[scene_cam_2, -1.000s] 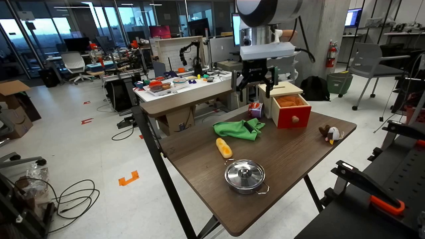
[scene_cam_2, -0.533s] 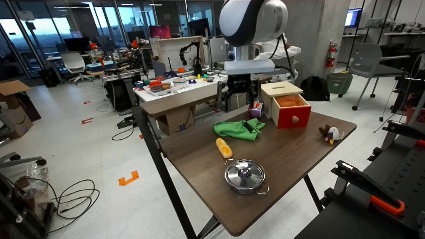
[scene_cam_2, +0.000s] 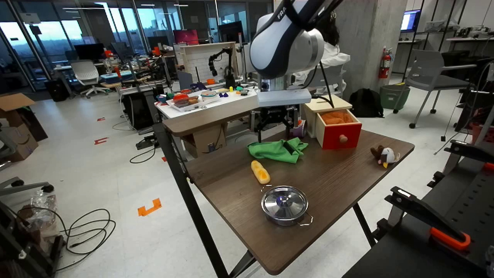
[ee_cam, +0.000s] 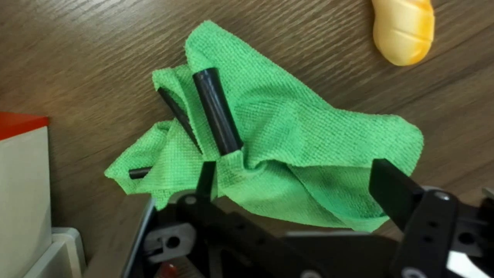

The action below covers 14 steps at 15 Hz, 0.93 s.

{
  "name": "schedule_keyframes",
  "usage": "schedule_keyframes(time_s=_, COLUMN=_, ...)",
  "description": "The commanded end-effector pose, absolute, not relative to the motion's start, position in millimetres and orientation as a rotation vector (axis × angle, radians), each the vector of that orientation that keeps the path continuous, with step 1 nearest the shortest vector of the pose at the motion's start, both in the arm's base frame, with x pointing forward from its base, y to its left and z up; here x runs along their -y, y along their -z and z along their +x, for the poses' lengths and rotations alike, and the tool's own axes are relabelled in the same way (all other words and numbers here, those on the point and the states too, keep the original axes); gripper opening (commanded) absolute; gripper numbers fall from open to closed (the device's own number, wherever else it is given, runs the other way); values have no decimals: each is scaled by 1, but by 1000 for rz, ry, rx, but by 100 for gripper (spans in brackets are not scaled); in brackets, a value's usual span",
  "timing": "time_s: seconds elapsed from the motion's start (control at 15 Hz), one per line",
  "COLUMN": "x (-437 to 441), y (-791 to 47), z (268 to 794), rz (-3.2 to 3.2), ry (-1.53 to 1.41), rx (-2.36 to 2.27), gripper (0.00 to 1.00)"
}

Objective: Move the green towel forward

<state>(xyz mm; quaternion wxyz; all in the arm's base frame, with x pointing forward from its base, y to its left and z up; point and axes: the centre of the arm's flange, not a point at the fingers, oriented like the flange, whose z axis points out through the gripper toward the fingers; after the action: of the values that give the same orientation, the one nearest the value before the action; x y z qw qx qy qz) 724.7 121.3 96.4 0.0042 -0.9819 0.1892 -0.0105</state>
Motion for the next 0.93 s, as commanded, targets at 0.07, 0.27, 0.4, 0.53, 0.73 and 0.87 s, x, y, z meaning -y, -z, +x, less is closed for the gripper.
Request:
schedule_keyframes(time_s=0.07, x=-128, y=-77, z=743, rz=-3090, ry=9, rx=-548, gripper=100)
schedule_keyframes(time_s=0.27, x=-127, y=-64, z=740, rz=-3105, ry=-10, rx=-538, gripper=100)
schedule_keyframes(time_s=0.4, x=-126, y=-54, z=735, rz=-3114, ry=-37, rx=-533, gripper=100)
schedule_keyframes(time_s=0.53, x=-125, y=-45, z=727, rz=-3126, ry=-79, rx=-529, gripper=100)
schedule_keyframes(time_s=0.73, x=-127, y=-41, z=710, rz=-3149, ry=-133, rx=-511, gripper=100)
schedule_keyframes(time_s=0.87, x=-130, y=-40, z=697, rz=-3164, ry=-164, rx=-498, gripper=100)
